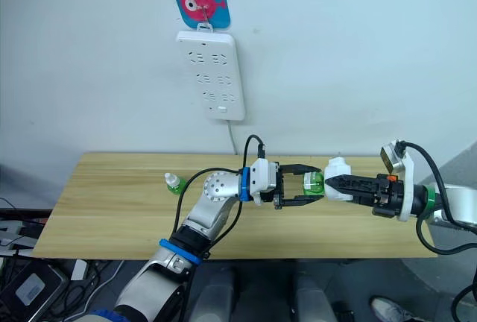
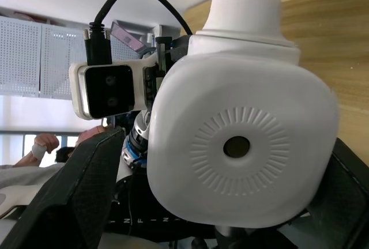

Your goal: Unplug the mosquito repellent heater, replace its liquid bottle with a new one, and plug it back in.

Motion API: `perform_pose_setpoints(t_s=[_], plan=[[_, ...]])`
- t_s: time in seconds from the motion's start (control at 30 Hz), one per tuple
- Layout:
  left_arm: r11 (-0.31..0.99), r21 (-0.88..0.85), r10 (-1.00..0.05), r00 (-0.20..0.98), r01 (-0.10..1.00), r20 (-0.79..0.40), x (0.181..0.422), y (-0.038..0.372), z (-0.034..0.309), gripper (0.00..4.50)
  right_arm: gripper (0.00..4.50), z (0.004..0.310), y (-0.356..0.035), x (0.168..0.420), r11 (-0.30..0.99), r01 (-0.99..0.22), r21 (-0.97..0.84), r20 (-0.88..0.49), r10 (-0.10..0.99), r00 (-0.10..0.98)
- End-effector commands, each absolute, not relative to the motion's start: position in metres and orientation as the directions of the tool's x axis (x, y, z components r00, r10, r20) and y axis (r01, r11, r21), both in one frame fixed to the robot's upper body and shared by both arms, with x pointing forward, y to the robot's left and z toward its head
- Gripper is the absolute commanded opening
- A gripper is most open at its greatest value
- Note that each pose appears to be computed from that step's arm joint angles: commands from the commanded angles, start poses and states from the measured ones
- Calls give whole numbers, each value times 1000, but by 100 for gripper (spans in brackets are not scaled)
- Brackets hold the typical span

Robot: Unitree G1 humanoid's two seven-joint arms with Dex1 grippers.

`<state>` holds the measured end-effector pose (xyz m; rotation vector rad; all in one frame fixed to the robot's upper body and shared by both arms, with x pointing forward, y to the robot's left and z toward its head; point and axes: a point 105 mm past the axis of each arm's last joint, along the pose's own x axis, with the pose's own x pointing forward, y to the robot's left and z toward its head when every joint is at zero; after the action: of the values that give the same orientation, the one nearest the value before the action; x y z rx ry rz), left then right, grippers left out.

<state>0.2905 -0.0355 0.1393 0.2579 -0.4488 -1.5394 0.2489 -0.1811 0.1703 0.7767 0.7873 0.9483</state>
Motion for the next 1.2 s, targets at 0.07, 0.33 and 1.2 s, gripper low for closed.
perform_pose_setpoints(t_s=[0.07,0.33,1.2], plan=[[-12,457,-991,-71,890,111,280,-40,141,231,448,181,-181,250,358,-420,834,-201,905,374],[-21,446,-991,-79,895,112,277,-41,140,231,448,178,-181,256,389,-409,825,-213,886,412],[-23,437,-990,-82,899,116,276,-42,140,231,413,174,-185,250,413,-395,821,-251,881,401]])
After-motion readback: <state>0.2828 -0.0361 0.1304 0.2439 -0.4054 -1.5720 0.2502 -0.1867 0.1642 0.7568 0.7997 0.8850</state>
